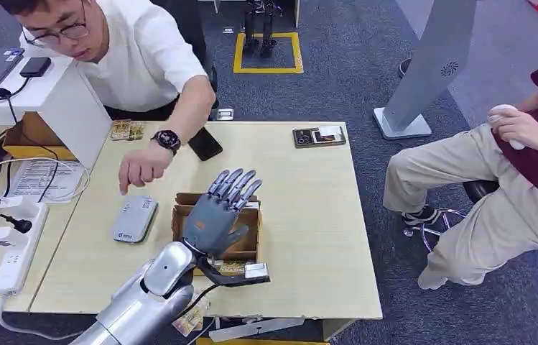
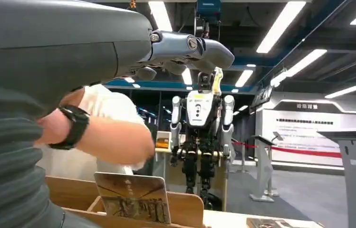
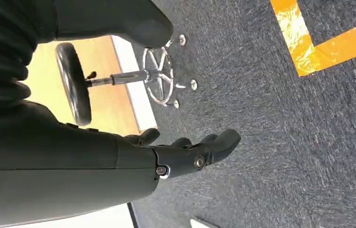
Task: Pass the card to the sensor for recognition and then transmit it.
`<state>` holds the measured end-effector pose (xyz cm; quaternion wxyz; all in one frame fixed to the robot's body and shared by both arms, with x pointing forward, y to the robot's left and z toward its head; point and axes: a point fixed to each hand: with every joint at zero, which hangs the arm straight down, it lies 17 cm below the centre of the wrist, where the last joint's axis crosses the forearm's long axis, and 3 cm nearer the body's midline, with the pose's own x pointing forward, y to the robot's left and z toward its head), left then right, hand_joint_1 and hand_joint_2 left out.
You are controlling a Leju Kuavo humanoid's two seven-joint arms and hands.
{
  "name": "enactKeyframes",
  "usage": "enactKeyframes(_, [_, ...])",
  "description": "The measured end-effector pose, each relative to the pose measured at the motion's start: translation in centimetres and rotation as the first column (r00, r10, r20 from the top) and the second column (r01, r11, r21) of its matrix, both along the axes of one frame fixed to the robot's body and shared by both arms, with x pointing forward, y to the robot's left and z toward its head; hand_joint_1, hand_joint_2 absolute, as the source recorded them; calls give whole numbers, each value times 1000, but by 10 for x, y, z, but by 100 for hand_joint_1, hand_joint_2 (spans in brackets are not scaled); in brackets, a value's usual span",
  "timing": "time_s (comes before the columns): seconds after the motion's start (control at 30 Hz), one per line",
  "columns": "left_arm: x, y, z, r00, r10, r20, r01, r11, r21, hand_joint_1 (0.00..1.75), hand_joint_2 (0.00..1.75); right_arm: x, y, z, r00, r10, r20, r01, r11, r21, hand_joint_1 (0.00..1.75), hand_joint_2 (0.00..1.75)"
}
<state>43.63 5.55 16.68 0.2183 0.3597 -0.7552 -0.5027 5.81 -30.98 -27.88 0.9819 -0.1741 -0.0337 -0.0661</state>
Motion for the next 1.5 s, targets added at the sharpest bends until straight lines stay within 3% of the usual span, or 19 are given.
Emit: enactKeyframes(1.5, [24,23,-30,984,171,-55,-162,977,141,0,175,-4,2,-1,999,-32,-11,32,999,8,0,175])
